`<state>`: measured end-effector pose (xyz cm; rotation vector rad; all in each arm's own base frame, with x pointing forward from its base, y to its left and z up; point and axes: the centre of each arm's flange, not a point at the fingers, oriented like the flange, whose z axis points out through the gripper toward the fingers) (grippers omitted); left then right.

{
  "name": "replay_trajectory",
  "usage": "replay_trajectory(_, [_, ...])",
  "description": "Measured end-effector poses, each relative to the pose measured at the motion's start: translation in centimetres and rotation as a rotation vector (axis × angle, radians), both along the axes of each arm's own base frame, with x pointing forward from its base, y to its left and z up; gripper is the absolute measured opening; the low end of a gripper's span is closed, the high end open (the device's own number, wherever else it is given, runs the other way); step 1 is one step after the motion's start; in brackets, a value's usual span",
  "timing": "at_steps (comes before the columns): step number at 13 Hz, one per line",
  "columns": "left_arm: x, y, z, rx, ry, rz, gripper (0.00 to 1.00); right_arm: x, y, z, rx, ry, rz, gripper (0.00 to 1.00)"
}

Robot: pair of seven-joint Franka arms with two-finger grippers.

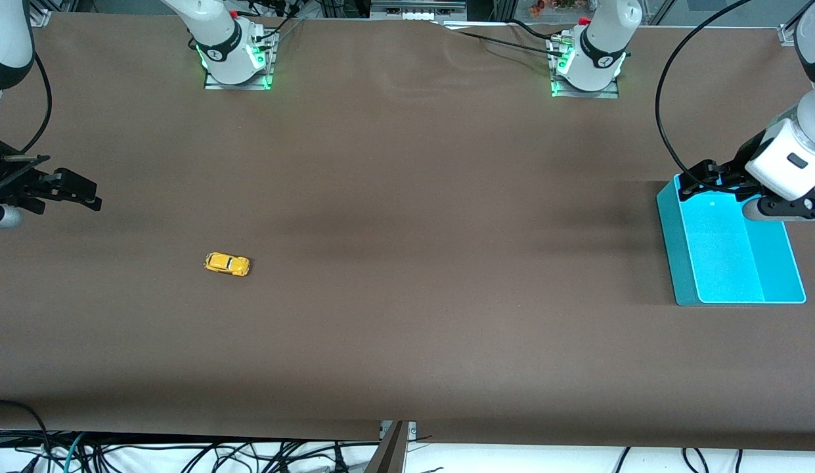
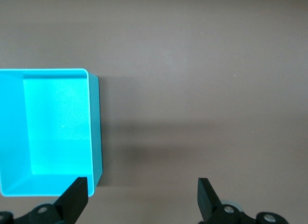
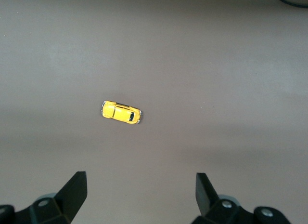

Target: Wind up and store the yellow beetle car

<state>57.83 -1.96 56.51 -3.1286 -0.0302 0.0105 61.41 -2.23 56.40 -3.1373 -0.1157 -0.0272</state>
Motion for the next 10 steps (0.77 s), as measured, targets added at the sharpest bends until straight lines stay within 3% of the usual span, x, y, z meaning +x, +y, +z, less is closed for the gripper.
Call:
replay_trajectory(4, [-2.9, -0.1, -0.2, -0.004, -0.051, -0.007, 1.00, 0.1, 0.1, -0.3, 0.000, 0.005, 0.002, 1.00])
replay_trajectory(10, [-3.9, -0.5, -0.3, -0.001, 0.001, -0.014, 1.00, 0.1, 0.1, -0.3, 0.000, 0.005, 0.002, 1.00])
